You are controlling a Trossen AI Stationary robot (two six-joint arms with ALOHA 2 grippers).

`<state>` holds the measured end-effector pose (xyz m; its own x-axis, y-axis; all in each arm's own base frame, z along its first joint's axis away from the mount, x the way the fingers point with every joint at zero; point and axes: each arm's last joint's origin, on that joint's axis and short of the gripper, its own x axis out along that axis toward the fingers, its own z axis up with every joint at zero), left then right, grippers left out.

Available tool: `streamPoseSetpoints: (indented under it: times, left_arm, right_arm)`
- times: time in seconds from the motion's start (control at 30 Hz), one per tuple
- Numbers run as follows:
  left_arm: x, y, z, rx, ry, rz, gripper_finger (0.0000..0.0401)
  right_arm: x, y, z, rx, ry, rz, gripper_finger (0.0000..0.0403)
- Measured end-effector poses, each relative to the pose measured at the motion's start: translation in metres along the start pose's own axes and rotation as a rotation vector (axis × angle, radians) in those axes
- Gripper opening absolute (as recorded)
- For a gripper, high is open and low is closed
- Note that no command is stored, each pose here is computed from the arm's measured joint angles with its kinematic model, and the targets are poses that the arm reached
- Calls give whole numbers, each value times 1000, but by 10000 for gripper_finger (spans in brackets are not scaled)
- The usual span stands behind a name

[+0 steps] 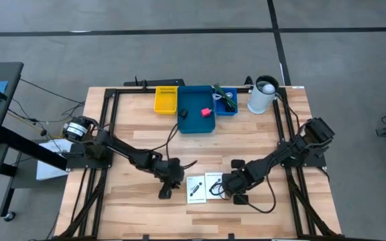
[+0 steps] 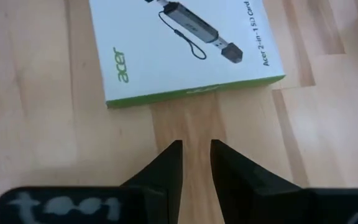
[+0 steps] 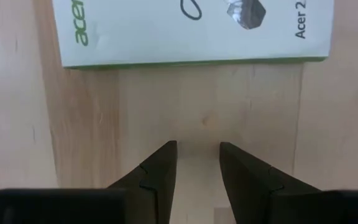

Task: Pick and place items into bin
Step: Put the right card reader box into the yellow basket

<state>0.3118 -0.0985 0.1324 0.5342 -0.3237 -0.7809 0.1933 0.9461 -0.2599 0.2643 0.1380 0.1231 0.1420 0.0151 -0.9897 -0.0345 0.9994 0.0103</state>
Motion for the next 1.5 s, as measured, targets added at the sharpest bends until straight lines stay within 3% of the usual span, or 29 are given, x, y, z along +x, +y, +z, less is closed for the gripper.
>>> streamPoseSetpoints:
  times: [0.33, 0.6, 0.8, 1.0, 1.5]
  left_arm:
    - [3, -4, -9, -10, 51, 101, 71]
    - [27, -4, -2, -58, 29, 53, 71]
    - [46, -11, 17, 0, 30, -8, 71]
    - [46, -16, 34, 69, -1, -16, 71]
    - [44, -19, 45, 85, -53, 25, 71]
  right_arm:
    - [-2, -2, 3, -35, -46, 0, 118]
    - [-2, -1, 13, -40, -157, -3, 118]
    - [1, -2, 22, -42, -222, 13, 118]
    - [-1, 1, 33, -48, -336, 19, 118]
    - [-3, 2, 34, -57, -352, 41, 118]
